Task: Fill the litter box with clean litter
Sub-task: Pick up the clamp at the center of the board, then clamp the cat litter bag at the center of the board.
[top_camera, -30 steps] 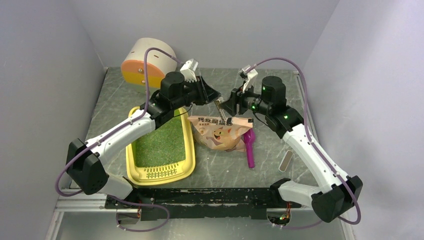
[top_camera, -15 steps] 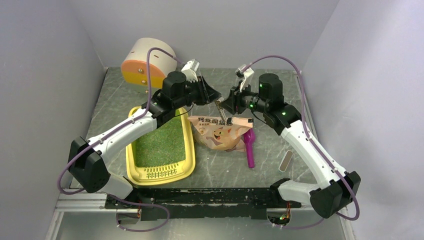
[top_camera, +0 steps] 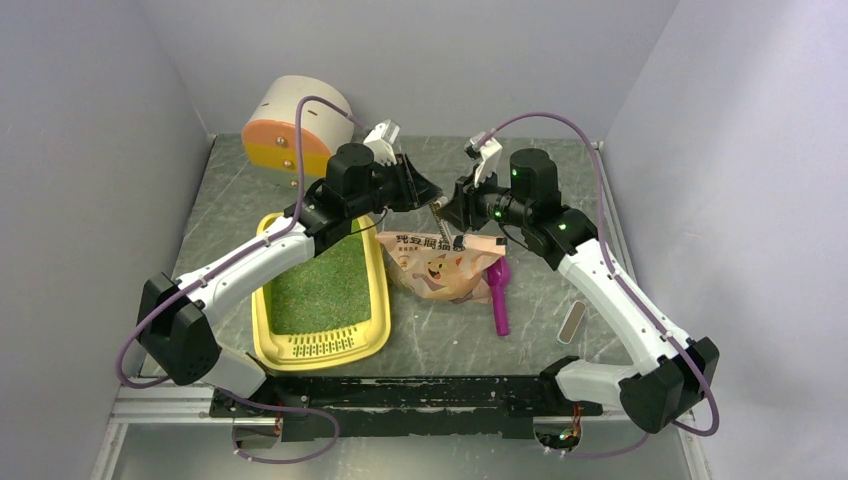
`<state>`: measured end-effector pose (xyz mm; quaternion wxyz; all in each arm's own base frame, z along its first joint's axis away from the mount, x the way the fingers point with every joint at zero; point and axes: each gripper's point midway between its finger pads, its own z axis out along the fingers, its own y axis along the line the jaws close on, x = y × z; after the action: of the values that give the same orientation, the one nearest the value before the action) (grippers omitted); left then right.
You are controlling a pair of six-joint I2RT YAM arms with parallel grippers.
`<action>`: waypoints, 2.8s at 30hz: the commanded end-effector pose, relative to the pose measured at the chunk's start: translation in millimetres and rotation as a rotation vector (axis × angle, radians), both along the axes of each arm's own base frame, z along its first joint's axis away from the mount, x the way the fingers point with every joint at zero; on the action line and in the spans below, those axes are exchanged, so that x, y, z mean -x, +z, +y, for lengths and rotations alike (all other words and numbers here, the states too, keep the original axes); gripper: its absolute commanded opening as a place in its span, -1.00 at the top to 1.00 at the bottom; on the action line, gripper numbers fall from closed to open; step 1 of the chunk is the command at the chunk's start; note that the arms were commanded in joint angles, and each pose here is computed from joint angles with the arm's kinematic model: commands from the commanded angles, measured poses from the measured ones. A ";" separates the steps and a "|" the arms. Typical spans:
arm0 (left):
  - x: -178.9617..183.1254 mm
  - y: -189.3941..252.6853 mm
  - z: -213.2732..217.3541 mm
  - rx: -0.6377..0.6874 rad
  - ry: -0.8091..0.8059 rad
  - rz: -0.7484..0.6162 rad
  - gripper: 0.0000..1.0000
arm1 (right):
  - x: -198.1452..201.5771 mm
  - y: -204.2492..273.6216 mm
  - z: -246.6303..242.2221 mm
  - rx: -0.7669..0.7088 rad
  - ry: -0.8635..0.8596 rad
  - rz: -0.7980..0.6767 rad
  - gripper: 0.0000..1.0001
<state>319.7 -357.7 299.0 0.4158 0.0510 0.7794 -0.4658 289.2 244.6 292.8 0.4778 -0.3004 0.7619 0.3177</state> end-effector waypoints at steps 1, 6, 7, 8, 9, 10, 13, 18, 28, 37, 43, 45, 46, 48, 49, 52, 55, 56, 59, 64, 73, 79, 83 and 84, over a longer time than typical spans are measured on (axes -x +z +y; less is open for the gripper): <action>0.0 23.4 -5.0 0.045 -0.006 -0.030 0.90 | -3.0 4.5 -0.4 0.005 -0.019 -0.007 0.26; -0.1 23.3 -5.0 0.044 -0.007 -0.032 0.90 | -5.5 7.1 -2.5 0.004 -0.039 -0.017 0.55; 0.3 23.1 -5.1 0.044 -0.009 -0.031 0.90 | -6.6 8.8 -2.9 0.000 -0.046 -0.022 0.81; 1.3 22.9 -5.6 0.044 -0.015 -0.032 0.82 | -7.5 9.9 -3.7 -0.001 -0.054 -0.024 1.00; 2.0 23.4 -6.0 0.045 -0.021 -0.039 0.58 | -8.3 9.2 -4.5 0.004 -0.060 -0.025 1.00; 2.6 24.2 -5.9 0.045 -0.024 -0.044 0.28 | -9.0 8.5 -5.6 0.011 -0.066 -0.025 1.00; 1.9 23.2 0.2 -0.001 -0.013 -0.067 -0.26 | -13.4 3.5 -11.5 0.043 -0.098 -0.024 1.00; -3.0 35.4 25.3 -0.077 0.066 -0.178 -0.95 | -21.8 -4.2 -31.0 0.138 -0.172 -0.062 1.00; 36.8 11.3 47.9 -0.356 -0.234 -0.718 -0.95 | -27.4 1.7 -75.1 0.355 -0.163 -0.279 1.00; 68.6 -56.9 30.0 -0.477 -0.740 -0.941 -0.89 | -24.4 -8.1 -51.3 0.283 0.094 -0.306 1.00; 47.3 -83.5 40.7 -0.478 -0.820 -0.867 -0.83 | -18.1 0.6 -38.9 0.167 0.188 -0.349 1.00; 39.1 -87.6 41.5 -0.476 -0.808 -0.849 -0.82 | -16.1 0.2 -37.5 0.133 0.204 -0.369 1.00; 36.4 -89.9 40.5 -0.466 -0.805 -0.846 -0.82 | -14.1 -3.1 -36.0 0.116 0.218 -0.367 1.00; 34.9 -96.3 37.8 -0.451 -0.814 -0.834 -0.81 | -10.2 -3.4 -31.8 0.083 0.247 -0.367 1.00; 33.8 -98.2 36.8 -0.448 -0.817 -0.826 -0.80 | -8.6 -4.5 -30.5 0.071 0.257 -0.362 1.00; 31.9 -103.8 33.5 -0.436 -0.827 -0.799 -0.77 | -3.1 -8.8 -26.5 0.048 0.292 -0.360 1.00; 30.1 -110.9 31.7 -0.431 -0.830 -0.771 -0.73 | 0.6 -12.2 -22.7 0.023 0.323 -0.386 1.00; 28.1 -112.6 31.3 -0.434 -0.822 -0.762 -0.71 | 0.7 -15.3 -22.0 0.021 0.327 -0.388 1.00; 23.9 -118.6 31.3 -0.444 -0.805 -0.728 -0.65 | 0.5 -22.0 -20.3 0.020 0.345 -0.388 1.00; 20.5 -124.8 32.2 -0.456 -0.786 -0.693 -0.55 | -5.3 -32.8 -23.1 0.057 0.339 -0.382 1.00; 16.9 -129.7 31.9 -0.460 -0.770 -0.654 -0.25 | -5.6 -66.2 -30.5 0.166 0.390 -0.298 1.00; 19.1 -138.6 35.0 -0.480 -0.790 -0.614 0.23 | -6.5 -76.0 -42.8 0.260 0.376 -0.301 1.00; 20.7 -143.1 36.9 -0.494 -0.808 -0.599 0.47 | -7.5 -77.5 -49.6 0.310 0.364 -0.269 1.00; 21.6 -143.2 36.5 -0.491 -0.817 -0.600 0.53 | -7.6 -77.2 -49.8 0.313 0.365 -0.264 1.00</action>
<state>298.9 -321.2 153.7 0.3908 0.5644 0.6340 -0.3561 291.6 206.4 214.7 0.4669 -0.5323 0.6531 0.2685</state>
